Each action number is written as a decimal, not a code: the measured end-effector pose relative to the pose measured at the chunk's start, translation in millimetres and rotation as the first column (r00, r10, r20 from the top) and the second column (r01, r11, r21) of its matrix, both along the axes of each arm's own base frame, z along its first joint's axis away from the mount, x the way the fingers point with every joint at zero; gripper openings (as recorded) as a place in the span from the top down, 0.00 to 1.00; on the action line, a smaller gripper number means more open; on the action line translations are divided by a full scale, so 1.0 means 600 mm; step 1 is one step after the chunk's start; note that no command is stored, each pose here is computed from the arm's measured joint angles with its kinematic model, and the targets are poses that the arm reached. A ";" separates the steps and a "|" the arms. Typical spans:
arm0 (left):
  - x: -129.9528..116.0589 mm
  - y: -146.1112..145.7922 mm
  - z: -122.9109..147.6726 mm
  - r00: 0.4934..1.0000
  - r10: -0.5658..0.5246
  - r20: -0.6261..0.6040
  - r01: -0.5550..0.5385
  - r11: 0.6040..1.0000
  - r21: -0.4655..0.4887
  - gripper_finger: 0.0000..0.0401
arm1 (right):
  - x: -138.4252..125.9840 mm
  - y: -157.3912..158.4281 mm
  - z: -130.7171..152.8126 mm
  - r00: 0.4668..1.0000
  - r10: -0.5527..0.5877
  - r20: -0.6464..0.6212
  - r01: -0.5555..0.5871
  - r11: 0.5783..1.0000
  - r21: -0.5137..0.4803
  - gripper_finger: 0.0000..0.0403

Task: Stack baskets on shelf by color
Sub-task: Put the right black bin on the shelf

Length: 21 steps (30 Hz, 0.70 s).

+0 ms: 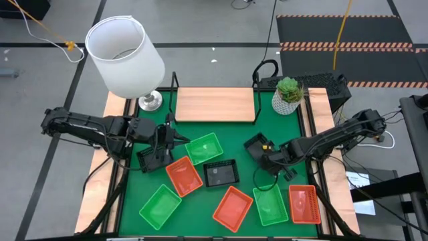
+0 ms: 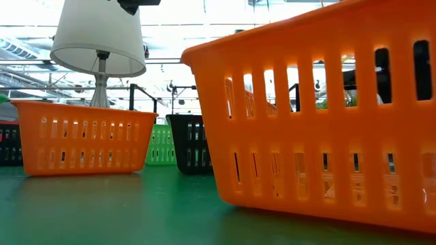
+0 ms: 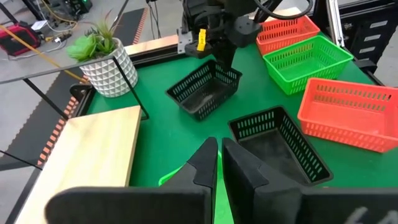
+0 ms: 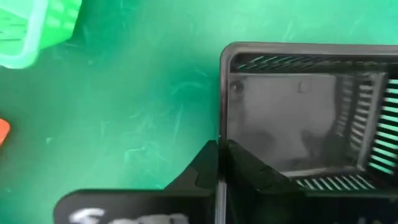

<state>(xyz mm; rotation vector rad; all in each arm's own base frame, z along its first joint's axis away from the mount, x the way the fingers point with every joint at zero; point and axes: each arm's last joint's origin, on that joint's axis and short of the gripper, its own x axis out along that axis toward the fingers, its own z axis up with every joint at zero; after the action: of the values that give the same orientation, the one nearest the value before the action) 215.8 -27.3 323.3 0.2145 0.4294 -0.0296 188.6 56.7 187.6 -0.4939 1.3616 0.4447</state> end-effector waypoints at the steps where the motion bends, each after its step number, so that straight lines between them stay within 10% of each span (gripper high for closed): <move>1: 0.000 0.000 0.000 1.000 0.000 0.000 0.000 1.000 0.000 0.93 | 0.002 0.001 0.005 1.000 -0.011 0.005 0.011 1.000 0.003 0.96; 21: 0.000 0.000 0.000 1.000 0.000 -0.001 0.000 1.000 0.000 0.93 | 0.055 0.025 0.210 0.899 -0.281 0.337 0.275 0.959 0.066 0.98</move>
<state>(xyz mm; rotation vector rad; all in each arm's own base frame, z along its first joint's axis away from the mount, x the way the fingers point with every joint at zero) 215.8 -27.3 323.3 0.2150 0.4299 -0.0297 221.6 71.6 313.8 -0.3360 1.0660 0.1244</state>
